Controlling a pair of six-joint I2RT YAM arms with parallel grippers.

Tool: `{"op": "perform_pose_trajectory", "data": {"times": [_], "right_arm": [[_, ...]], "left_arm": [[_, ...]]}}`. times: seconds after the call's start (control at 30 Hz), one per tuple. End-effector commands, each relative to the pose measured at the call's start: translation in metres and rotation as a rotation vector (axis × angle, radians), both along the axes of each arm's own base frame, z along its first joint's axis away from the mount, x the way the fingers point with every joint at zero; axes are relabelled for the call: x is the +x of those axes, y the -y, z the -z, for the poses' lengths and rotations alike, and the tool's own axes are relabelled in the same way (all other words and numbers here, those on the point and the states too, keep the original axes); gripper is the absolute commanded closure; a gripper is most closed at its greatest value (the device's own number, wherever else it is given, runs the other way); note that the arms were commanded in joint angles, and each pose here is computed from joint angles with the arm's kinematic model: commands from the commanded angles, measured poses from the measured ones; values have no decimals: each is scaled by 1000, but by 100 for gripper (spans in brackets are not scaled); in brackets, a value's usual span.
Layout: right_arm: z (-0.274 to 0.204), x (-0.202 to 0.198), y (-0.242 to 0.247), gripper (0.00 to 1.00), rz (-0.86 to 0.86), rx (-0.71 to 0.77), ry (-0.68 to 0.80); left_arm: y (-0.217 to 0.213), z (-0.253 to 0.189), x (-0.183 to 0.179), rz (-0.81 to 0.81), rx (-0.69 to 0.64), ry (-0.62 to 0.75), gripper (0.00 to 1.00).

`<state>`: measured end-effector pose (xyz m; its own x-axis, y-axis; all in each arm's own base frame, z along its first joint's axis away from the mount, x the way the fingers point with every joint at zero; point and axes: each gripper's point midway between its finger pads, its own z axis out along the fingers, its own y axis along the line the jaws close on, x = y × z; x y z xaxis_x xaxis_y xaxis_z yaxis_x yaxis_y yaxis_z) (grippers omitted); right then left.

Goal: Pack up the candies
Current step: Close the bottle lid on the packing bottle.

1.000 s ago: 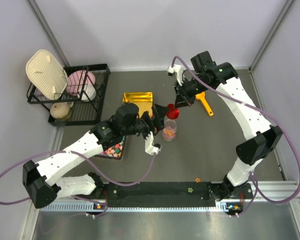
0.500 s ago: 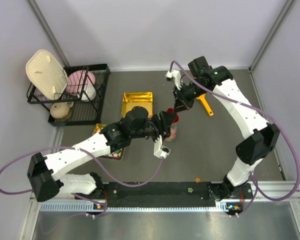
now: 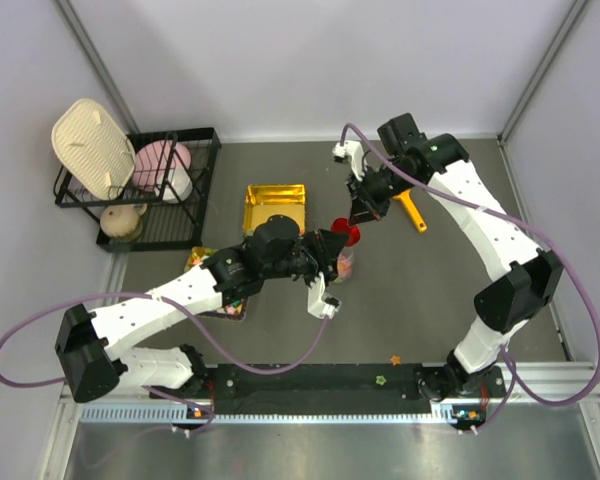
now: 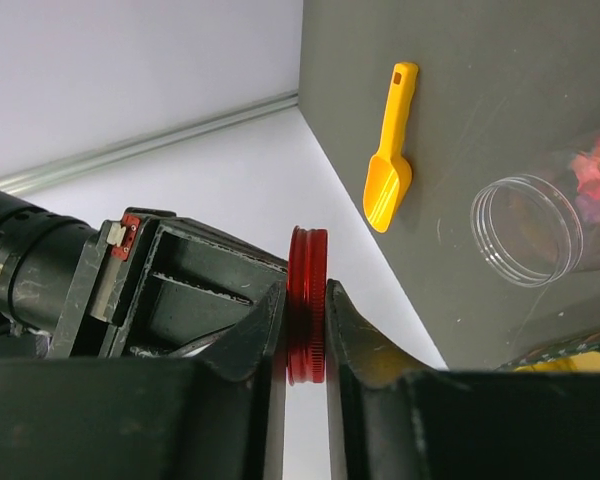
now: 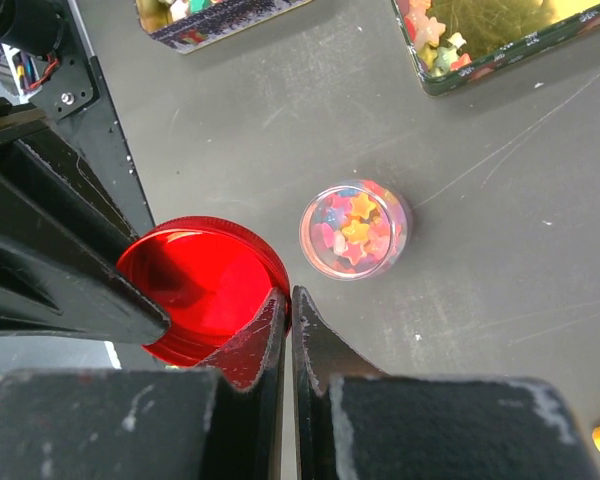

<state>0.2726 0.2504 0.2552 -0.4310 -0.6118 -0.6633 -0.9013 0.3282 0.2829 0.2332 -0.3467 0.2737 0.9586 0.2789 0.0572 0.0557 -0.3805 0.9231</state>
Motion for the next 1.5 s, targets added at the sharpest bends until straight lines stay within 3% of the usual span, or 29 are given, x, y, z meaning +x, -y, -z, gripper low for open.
{"op": "perform_pose_trajectory", "data": {"times": [0.0,0.07,0.17,0.2,0.3,0.4,0.53,0.73,0.93,1.07,1.27,1.33,1.37,1.47], "right_arm": [[-25,-6,-1,100,-25,33,96],[-32,-4,2,99,-13,32,125],[-42,0,7,80,9,20,176],[-49,0,10,65,17,23,204],[-71,8,28,41,83,16,292],[-93,22,51,28,180,32,359],[-112,24,74,25,265,31,454],[-107,21,88,24,346,24,504],[-108,13,102,23,391,25,592],[-108,9,115,11,420,20,705],[-110,4,105,7,396,51,727],[-105,2,87,5,344,50,737],[-102,6,87,4,361,19,757],[-87,14,68,3,338,12,750]], "left_arm": [[-4,-11,0,-15,-25,32,86],[-6,-9,0,-22,-17,29,90],[-9,-10,1,-60,-29,0,91],[-12,-11,6,-118,-38,-43,91],[-18,-21,18,-268,-94,-165,93],[-27,-20,23,-411,-130,-326,95],[-53,-1,27,-659,-82,-515,99],[-52,-8,25,-844,-210,-797,100],[-32,-15,25,-806,-337,-1151,99],[-30,-29,49,-811,-458,-1426,98],[-26,-56,86,-618,-647,-1758,96],[-21,-67,98,-508,-692,-1801,96],[-16,-51,102,-528,-690,-1912,96],[-8,-43,112,-431,-691,-2060,98]]}}
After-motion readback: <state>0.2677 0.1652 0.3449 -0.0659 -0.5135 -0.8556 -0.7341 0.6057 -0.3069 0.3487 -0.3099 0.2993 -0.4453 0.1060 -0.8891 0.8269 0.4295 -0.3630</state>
